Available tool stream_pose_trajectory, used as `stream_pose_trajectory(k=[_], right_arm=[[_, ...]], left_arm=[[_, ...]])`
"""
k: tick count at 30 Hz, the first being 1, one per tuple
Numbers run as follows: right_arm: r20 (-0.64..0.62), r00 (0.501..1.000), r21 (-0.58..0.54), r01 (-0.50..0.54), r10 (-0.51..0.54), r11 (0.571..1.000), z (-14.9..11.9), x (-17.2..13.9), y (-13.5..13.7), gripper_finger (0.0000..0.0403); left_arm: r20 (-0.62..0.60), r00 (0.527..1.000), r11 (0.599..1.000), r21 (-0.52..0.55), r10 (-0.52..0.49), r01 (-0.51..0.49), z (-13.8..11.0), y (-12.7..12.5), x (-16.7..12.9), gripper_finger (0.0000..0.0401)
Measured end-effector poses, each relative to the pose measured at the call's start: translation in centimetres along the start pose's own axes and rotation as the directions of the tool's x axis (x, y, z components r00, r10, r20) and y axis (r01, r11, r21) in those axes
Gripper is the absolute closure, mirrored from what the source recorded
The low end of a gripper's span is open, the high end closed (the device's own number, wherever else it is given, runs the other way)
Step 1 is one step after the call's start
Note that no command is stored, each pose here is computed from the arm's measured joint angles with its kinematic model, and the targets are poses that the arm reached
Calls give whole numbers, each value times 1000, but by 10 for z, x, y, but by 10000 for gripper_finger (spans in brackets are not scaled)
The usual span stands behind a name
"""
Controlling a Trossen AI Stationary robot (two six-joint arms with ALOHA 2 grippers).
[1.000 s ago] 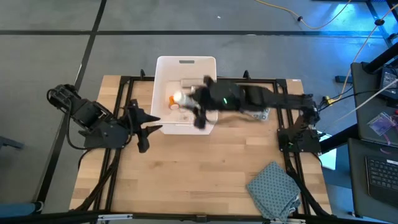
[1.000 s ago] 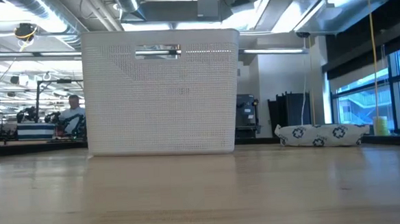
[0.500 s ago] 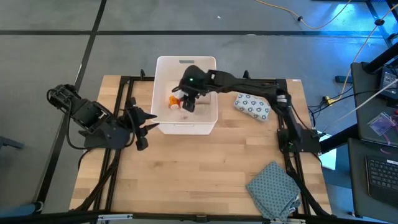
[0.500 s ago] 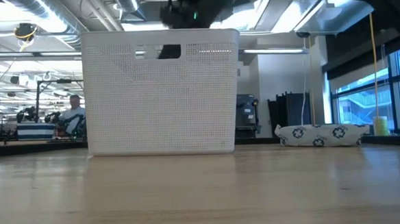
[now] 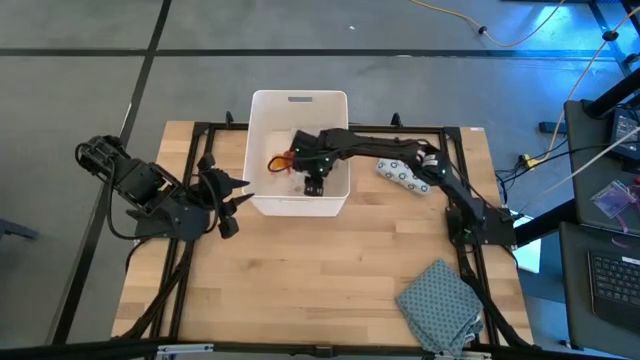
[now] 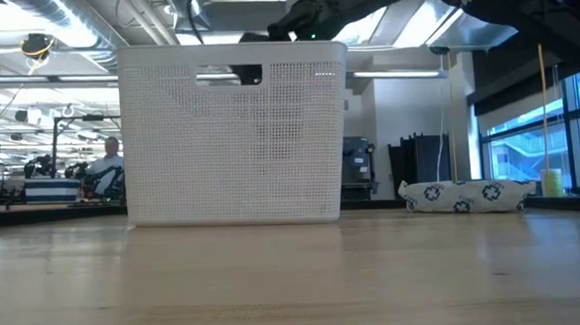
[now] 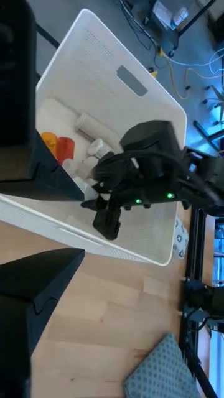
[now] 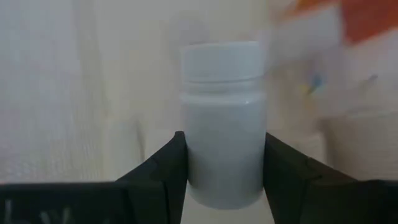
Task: Pick & place medical supplies in basket/bin
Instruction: Put the white pill bottle into the white bin, then put the mailer bag into the white bin
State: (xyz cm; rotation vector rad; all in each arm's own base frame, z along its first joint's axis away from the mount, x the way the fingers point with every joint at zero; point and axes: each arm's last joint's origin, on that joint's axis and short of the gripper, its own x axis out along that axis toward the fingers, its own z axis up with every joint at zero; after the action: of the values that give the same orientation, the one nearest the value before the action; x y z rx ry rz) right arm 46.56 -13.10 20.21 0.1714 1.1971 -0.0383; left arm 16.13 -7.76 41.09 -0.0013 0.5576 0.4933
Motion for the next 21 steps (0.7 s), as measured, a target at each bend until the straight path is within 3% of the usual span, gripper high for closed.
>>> stream_pose_trajectory(k=[8, 15, 21], right_arm=[[-34, 999, 2, -3, 3, 1000, -3, 8, -1, 225], [-38, 999, 6, -6, 6, 1000, -3, 8, -1, 176], [-31, 997, 39, -69, 71, 997, -3, 8, 1, 126]], left_arm=[[-11, 1000, 1000, -7, -14, 14, 0, 0, 0, 276], [-23, 999, 1000, -11, -30, 30, -1, -1, 0, 277], [-23, 999, 1000, -10, -30, 30, -1, -1, 0, 274]])
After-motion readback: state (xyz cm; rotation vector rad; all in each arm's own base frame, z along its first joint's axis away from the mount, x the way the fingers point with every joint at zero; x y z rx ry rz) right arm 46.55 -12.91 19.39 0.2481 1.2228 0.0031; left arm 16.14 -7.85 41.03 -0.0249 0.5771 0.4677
